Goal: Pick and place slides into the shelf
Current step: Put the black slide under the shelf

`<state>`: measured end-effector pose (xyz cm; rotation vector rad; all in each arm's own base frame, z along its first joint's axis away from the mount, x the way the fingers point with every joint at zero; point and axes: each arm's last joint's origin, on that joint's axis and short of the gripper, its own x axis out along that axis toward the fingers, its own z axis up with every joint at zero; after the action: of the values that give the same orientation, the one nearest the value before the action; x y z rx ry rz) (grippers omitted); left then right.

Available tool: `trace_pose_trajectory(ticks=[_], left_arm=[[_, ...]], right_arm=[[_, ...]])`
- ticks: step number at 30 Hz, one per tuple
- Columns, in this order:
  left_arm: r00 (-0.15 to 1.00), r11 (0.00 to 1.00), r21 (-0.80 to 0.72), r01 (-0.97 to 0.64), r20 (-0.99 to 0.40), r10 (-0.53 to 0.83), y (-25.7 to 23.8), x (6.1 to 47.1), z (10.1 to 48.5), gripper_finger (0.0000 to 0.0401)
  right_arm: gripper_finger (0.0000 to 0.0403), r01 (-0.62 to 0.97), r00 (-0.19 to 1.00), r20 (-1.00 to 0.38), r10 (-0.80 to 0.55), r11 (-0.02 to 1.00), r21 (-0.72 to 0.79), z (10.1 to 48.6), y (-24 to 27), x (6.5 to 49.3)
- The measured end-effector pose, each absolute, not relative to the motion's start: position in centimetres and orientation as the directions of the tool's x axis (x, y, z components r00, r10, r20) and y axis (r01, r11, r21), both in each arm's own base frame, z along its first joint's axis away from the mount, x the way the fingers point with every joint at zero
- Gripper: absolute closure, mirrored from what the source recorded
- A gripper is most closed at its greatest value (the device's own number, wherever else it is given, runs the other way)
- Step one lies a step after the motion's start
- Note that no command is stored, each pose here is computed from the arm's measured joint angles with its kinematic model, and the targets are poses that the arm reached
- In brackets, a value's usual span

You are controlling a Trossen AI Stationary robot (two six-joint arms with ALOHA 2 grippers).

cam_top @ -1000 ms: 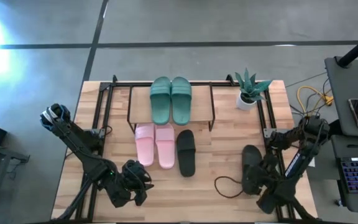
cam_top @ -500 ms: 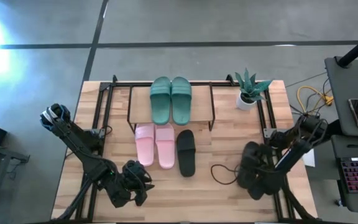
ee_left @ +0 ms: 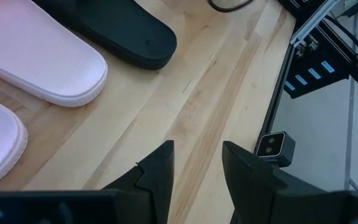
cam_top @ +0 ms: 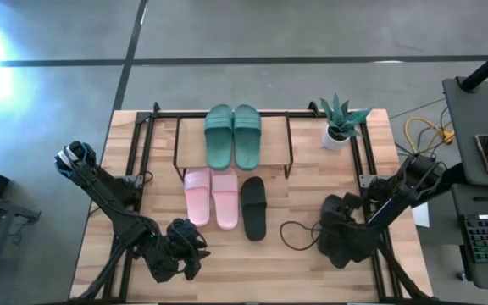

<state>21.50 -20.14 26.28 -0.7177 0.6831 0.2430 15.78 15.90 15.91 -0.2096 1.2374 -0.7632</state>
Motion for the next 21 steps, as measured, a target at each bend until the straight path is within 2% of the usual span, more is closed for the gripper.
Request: trace_pose_trajectory(ticks=[6, 10, 15, 21], left_arm=[[0.759, 0.737, -0.524, -0.428, -0.650, -0.022, -20.1, 21.5, 26.3, 0.0280], [0.759, 0.737, -0.524, -0.428, -0.650, -0.021, -20.1, 21.5, 26.3, 0.0280], [0.760, 0.737, -0.524, -0.427, -0.650, -0.022, -20.1, 21.5, 26.3, 0.0280], [0.759, 0.737, -0.523, -0.428, -0.651, -0.021, -20.1, 21.5, 26.3, 0.0280]], right_arm=[[0.0390, 0.339, 0.353, -0.727, -0.589, 0.805, -0.487, 18.5, 17.3, 19.3], [0.0390, 0.251, 0.463, -0.703, -0.541, 0.840, -0.481, 19.5, 17.8, 21.8], [0.0390, 0.164, 0.470, -0.684, -0.558, 0.817, -0.553, 19.2, 17.3, 24.3], [0.0390, 0.143, 0.496, -0.630, -0.597, 0.772, -0.619, 18.9, 16.7, 26.4]])
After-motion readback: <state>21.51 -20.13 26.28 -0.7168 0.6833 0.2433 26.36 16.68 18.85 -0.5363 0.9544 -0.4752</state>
